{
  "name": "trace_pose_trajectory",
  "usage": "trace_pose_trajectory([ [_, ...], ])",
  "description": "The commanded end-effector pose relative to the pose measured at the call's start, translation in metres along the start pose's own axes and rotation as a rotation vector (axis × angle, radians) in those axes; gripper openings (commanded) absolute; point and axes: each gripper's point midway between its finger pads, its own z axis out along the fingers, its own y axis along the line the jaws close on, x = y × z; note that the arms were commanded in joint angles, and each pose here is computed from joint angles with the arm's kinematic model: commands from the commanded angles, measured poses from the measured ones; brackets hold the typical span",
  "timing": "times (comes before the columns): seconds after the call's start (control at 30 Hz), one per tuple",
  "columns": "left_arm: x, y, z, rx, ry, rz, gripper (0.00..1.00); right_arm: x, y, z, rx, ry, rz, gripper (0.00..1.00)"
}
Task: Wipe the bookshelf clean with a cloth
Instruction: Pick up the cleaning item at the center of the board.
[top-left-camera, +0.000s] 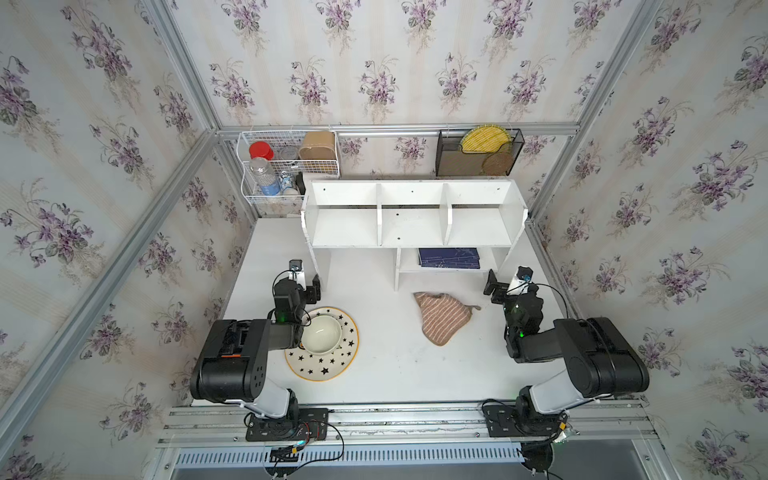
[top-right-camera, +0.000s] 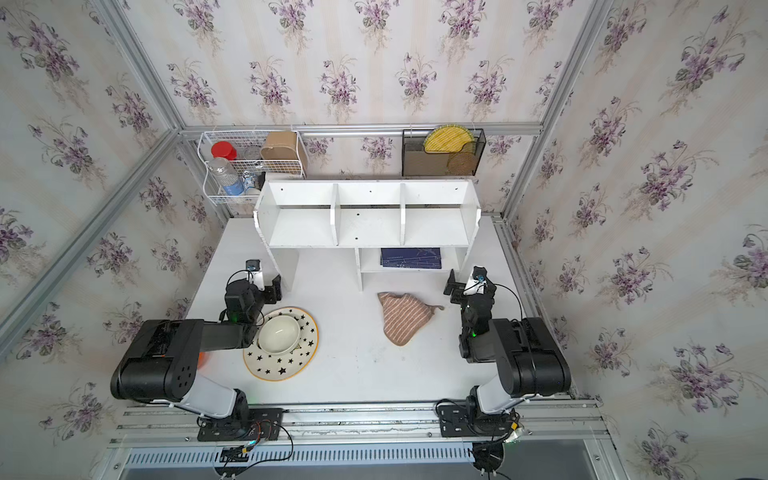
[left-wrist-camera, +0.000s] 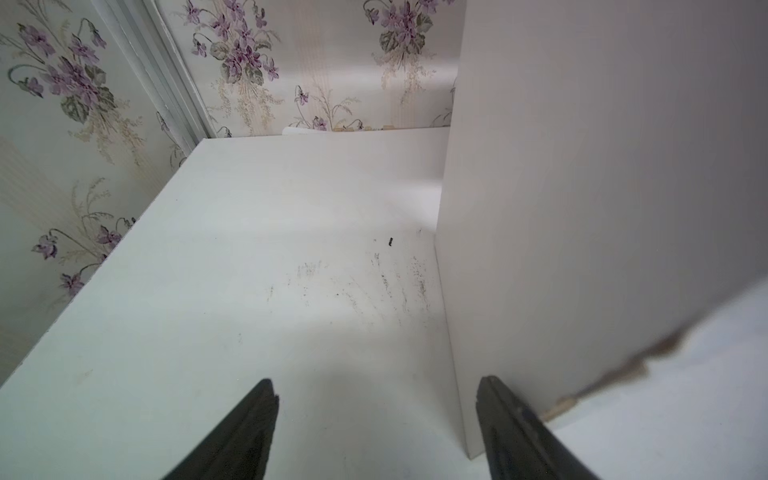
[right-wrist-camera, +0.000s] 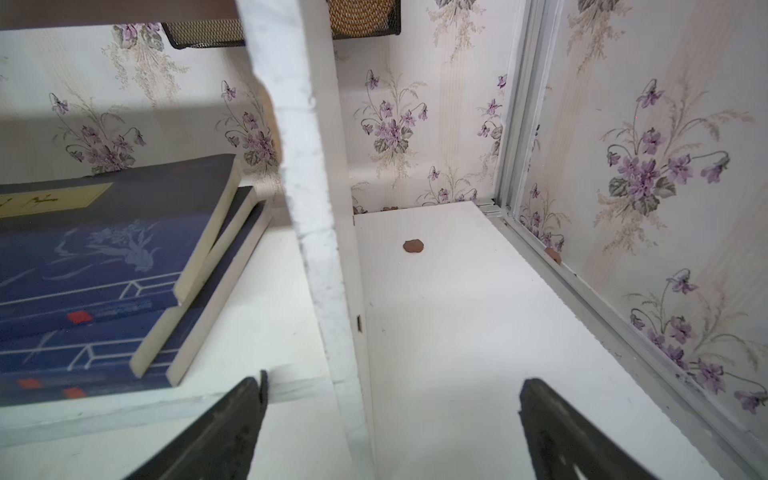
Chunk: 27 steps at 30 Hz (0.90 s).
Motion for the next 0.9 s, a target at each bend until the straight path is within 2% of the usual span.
trace_pose_trajectory([
  [0.0, -0.004, 0.000, 0.000, 0.003, -0.013, 0.000, 0.79, -0.003, 0.002, 0.000, -0.013, -0.008, -0.005, 1.00],
  [0.3, -0.004, 0.001, 0.001, -0.001, -0.001, -0.008, 0.79, -0.003, 0.003, 0.000, -0.015, -0.008, -0.003, 1.00],
  [0.43, -0.017, 0.013, -0.001, -0.065, 0.018, -0.029, 0.78, -0.009, -0.018, -0.010, 0.096, -0.024, 0.044, 1.00],
  [0.53, -0.045, 0.028, -0.013, -0.162, 0.063, -0.038, 0.78, -0.041, -0.023, -0.030, 0.192, -0.092, 0.056, 1.00],
  [0.6, -0.052, 0.048, -0.028, -0.290, 0.121, -0.103, 0.77, -0.050, -0.030, -0.046, 0.244, -0.064, 0.172, 1.00],
  [0.67, -0.058, 0.062, -0.046, -0.388, 0.171, -0.191, 0.74, -0.055, -0.030, -0.063, 0.215, -0.052, 0.239, 1.00],
  [0.73, -0.061, 0.061, -0.059, -0.400, 0.219, -0.276, 0.71, -0.053, -0.046, -0.086, 0.269, -0.116, 0.372, 1.00],
  [0.77, -0.061, 0.058, -0.066, -0.391, 0.246, -0.324, 0.69, -0.047, -0.058, -0.095, 0.329, -0.109, 0.468, 1.00],
  [0.8, -0.062, 0.054, -0.070, -0.374, 0.265, -0.351, 0.67, -0.051, -0.056, -0.099, 0.295, -0.106, 0.526, 1.00],
  [0.87, -0.060, 0.047, -0.082, -0.352, 0.313, -0.409, 0.67, -0.055, -0.037, -0.099, 0.183, -0.034, 0.555, 1.00],
])
